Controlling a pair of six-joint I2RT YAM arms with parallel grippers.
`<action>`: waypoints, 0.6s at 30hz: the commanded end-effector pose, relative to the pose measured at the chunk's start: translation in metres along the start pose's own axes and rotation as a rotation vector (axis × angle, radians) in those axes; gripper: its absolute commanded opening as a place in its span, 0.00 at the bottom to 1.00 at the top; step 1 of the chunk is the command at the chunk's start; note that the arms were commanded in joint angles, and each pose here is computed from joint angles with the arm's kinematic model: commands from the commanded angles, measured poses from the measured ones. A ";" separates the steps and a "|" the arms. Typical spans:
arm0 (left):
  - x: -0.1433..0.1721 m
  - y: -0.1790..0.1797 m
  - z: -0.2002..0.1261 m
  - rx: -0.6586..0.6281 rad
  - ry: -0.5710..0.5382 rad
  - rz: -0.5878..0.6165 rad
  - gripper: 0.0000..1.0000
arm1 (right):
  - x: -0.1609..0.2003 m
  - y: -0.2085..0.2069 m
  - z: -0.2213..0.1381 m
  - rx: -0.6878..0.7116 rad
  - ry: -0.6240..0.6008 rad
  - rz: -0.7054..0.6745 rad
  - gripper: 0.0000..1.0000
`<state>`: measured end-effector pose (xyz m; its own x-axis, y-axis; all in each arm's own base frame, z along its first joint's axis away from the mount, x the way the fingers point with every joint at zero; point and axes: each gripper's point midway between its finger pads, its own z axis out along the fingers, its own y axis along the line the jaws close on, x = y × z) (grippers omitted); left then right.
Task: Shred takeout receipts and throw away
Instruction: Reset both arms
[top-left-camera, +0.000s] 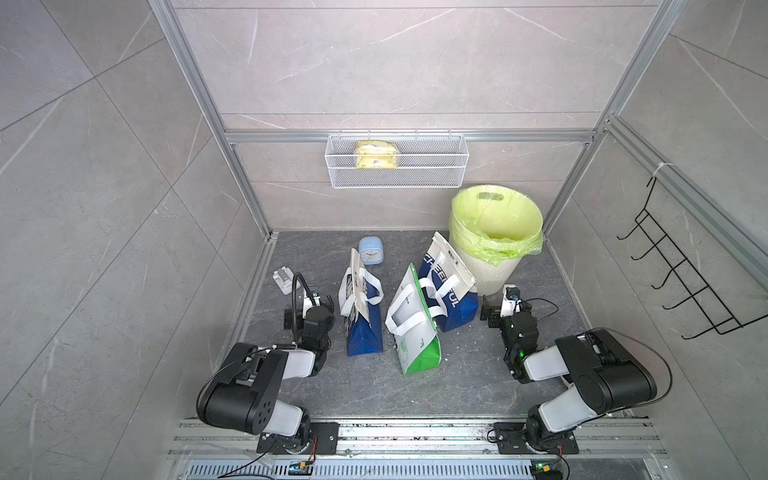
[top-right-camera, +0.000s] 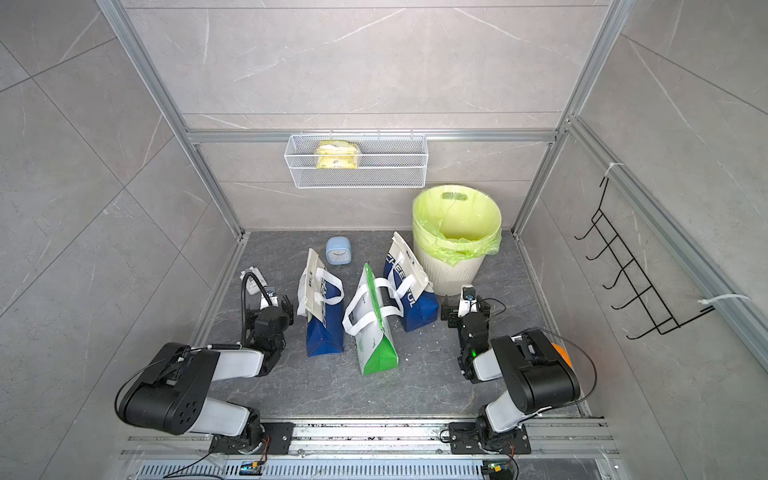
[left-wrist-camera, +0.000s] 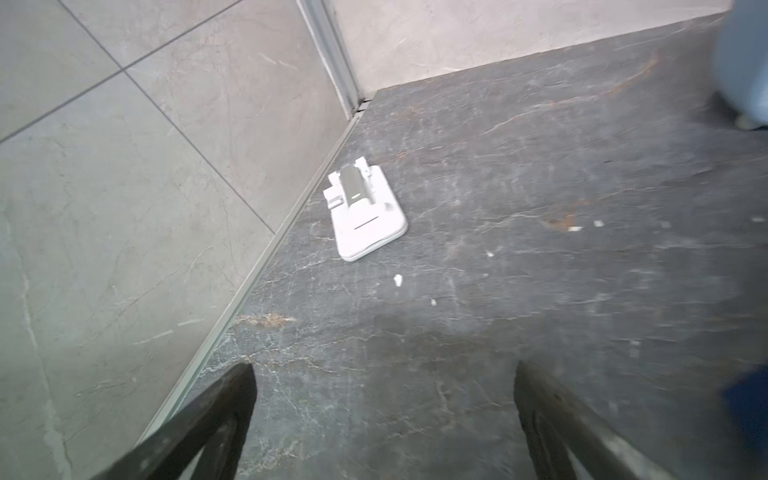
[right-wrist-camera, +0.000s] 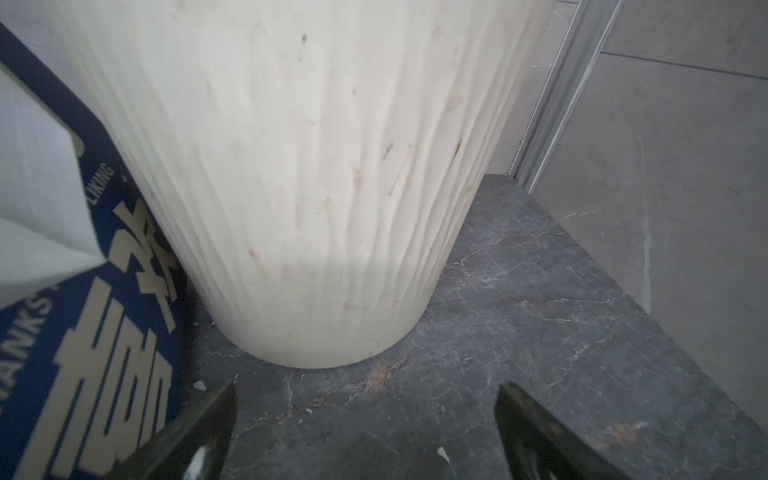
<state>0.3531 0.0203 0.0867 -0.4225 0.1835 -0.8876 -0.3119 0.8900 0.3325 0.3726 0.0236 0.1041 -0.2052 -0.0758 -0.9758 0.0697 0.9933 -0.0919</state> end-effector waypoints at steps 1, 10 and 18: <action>-0.035 0.002 0.005 0.015 -0.096 -0.067 0.99 | 0.000 -0.005 0.011 0.049 0.060 -0.006 1.00; -0.027 -0.001 0.015 0.139 -0.049 -0.117 0.99 | 0.001 -0.005 0.011 0.046 0.063 -0.004 1.00; -0.013 0.003 0.031 0.254 -0.020 -0.220 1.00 | 0.001 -0.004 0.011 0.046 0.064 -0.004 1.00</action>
<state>0.3715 0.0428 0.0766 -0.4126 0.0338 -0.9103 -0.2211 0.9657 0.1361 0.3816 0.0199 0.0967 -0.2738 -0.0880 -0.9578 0.0935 0.9887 -0.1176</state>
